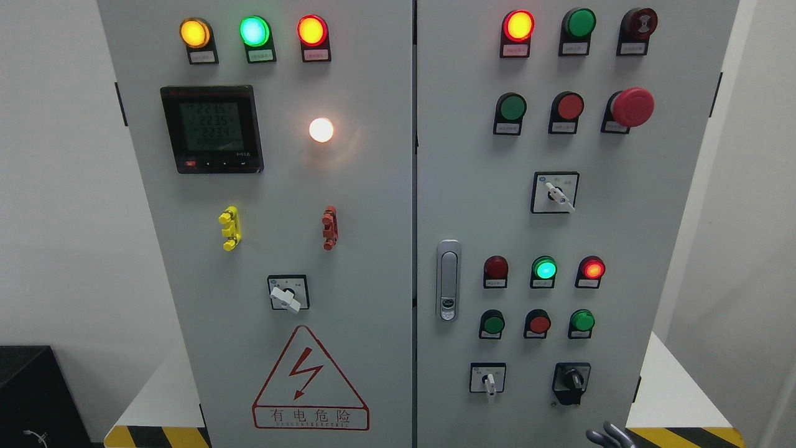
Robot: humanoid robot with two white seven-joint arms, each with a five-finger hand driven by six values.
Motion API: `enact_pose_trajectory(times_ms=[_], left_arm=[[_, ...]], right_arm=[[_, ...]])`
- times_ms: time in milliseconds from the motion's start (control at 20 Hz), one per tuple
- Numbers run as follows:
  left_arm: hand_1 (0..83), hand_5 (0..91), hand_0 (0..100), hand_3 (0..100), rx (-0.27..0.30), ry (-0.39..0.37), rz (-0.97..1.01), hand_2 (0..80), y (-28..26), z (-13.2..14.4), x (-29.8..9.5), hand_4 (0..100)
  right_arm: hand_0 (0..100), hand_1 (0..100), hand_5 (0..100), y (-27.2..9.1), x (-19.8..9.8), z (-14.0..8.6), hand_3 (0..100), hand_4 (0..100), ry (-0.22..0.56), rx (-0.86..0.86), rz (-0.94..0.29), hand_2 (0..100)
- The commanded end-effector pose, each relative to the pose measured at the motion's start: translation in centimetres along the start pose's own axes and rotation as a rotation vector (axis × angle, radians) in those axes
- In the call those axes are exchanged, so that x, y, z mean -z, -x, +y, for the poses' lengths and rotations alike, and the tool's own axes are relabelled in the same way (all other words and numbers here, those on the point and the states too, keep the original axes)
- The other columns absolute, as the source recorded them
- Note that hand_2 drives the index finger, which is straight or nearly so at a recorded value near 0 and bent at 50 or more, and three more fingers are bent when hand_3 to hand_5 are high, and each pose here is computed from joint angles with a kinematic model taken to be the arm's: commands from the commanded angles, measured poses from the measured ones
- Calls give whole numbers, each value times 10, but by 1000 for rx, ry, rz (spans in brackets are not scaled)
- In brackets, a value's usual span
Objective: Flip black knob to close circuit
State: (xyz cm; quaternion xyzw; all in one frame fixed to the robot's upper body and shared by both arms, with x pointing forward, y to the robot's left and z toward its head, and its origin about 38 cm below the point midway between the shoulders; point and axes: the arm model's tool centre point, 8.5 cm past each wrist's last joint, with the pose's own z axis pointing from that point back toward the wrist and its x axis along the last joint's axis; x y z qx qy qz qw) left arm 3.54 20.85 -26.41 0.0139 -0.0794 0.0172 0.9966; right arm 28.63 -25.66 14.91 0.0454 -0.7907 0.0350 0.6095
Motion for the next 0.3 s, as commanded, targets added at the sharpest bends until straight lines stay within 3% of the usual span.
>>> enact_pose_trajectory(times_ms=[0,250], left_arm=[[556,0,120,0,-1,-1,22,0,14,1,-2,0],[556,0,120,0,0,-1,21,0,14,1,-2,0]], right_arm=[[0,0,0,1,-6,-4,0,0,35,48,-6,0],[0,0,0,2,-6,-3,0,0,34,49,-4,0]])
